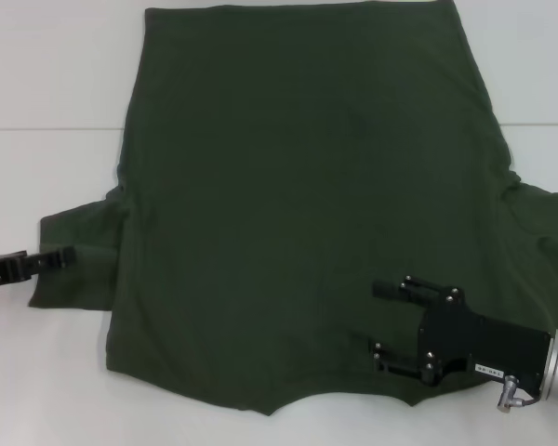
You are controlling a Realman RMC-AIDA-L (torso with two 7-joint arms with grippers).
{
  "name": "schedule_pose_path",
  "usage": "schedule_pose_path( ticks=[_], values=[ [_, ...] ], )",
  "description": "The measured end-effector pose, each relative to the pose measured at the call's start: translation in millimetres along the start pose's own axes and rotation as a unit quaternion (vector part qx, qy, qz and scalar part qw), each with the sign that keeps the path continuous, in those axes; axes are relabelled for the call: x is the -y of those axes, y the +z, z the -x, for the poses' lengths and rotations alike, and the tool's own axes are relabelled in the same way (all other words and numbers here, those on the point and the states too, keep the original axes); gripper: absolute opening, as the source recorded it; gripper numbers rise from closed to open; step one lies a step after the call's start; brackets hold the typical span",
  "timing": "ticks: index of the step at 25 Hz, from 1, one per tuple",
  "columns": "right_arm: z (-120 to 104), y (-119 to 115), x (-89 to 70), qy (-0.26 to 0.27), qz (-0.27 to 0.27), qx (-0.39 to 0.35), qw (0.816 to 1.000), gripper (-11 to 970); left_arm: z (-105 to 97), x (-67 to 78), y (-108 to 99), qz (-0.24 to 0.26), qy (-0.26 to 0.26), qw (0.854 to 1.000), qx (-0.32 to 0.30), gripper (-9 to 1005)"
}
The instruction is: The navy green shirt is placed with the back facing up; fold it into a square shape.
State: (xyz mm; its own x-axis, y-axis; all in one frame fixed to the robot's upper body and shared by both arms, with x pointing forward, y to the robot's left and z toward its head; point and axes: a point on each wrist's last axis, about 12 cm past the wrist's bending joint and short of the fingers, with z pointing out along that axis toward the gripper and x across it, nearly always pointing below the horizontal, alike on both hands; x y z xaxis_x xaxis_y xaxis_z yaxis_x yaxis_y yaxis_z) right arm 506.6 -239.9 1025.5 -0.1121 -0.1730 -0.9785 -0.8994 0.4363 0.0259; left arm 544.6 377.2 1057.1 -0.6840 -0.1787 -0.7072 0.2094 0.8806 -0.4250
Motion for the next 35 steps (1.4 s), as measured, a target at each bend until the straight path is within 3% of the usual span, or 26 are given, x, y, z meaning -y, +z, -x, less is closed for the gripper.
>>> schedule_pose_path(
  ticks=[27, 32, 35],
  values=[
    [0, 0, -2.4, 0.009, 0.009, 0.001, 1.0, 774, 0, 16.5, 13, -0.037, 0.081, 0.996, -0.013, 854],
    [0, 0, -2.5, 0.01, 0.007, 0.002, 1.0, 775, -1, 17.3, 13, -0.039, 0.083, 0.996, -0.015, 621],
    [0, 0, -2.8, 0.01, 0.009, 0.004, 1.0, 775, -1, 17.3, 14, -0.038, 0.084, 0.996, -0.015, 530]
  ],
)
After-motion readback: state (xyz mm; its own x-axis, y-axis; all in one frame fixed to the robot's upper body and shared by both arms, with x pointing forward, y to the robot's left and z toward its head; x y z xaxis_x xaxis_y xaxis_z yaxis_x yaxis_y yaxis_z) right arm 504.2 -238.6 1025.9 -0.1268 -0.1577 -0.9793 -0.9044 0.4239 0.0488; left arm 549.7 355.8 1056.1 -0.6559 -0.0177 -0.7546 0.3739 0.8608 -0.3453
